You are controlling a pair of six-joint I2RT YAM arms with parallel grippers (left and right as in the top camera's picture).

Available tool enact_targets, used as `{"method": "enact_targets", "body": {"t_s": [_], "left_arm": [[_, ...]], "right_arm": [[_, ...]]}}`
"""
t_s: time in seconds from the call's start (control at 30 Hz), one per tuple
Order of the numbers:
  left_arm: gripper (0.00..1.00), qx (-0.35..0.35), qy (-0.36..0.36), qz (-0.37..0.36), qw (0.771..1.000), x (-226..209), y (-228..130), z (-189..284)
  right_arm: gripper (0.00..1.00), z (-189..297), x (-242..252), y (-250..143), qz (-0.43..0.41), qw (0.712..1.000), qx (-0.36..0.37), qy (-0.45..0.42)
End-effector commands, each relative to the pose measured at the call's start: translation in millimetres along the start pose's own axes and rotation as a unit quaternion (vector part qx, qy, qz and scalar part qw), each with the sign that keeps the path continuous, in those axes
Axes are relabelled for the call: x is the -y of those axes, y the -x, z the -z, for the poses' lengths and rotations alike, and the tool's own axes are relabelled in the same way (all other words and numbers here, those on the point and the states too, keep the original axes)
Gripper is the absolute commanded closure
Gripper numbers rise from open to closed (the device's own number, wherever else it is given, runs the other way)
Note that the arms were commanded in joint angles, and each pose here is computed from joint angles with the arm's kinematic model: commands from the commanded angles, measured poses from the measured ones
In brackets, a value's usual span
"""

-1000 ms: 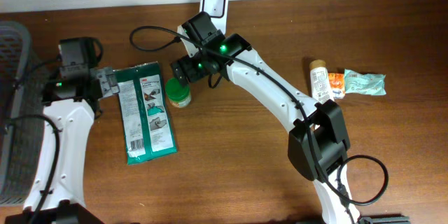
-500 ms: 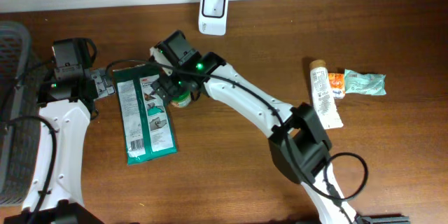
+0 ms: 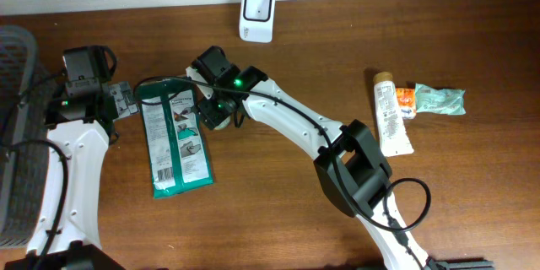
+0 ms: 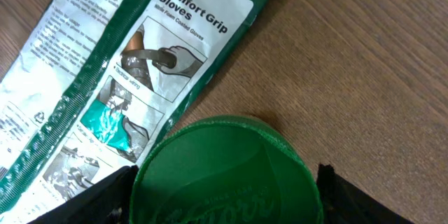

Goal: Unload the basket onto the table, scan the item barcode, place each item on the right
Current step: 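Lift the green-lidded jar and hold it under the scanner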

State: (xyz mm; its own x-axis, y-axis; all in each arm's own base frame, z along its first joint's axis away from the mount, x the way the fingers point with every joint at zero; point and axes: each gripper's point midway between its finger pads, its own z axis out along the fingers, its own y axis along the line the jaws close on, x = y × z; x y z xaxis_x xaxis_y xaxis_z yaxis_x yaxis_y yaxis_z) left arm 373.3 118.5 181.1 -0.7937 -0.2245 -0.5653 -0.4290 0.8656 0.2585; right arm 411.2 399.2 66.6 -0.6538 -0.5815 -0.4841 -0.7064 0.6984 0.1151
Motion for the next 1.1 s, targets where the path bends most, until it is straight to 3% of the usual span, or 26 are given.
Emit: {"method": "enact_targets", "body": {"t_s": [0.0,0.27,0.4,0.5,0.67,0.8,0.97,1.03,1.07], "left_arm": [[0.0,0.005,0.007,-0.001,1.0,-4,4,3],[0.01,0.005,0.007,-0.001,1.0,-4,4,3],[0.01,0.005,0.007,-0.001,1.0,-4,4,3],[0.01,0.005,0.007,-0.001,1.0,-4,4,3],[0.01,0.005,0.007,-0.001,1.0,-4,4,3],[0.01,0.005,0.007,-0.001,1.0,-4,4,3],[0.01,0.005,0.007,-0.001,1.0,-4,4,3],[0.01,0.005,0.007,-0.001,1.0,-4,4,3],[0.01,0.005,0.007,-0.001,1.0,-4,4,3]], "right_arm": [[0.31,-5,2,-5,-0.007,1.0,-0.009,0.0],[0.54,23,15,-1,-0.018,1.0,-0.007,-0.007],[0.57,76,31,3,-0.003,1.0,-0.005,-0.017],[0.56,113,50,-16,0.041,0.998,-0.038,-0.024],[0.56,114,70,-55,0.116,0.988,-0.105,-0.001],[0.55,98,59,-76,0.194,0.972,-0.111,0.068],[0.54,83,61,-89,0.213,0.967,-0.117,0.073],[0.44,83,61,-92,0.212,0.967,-0.121,0.075],[0.26,83,61,-92,0.21,0.967,-0.121,0.075]]}}
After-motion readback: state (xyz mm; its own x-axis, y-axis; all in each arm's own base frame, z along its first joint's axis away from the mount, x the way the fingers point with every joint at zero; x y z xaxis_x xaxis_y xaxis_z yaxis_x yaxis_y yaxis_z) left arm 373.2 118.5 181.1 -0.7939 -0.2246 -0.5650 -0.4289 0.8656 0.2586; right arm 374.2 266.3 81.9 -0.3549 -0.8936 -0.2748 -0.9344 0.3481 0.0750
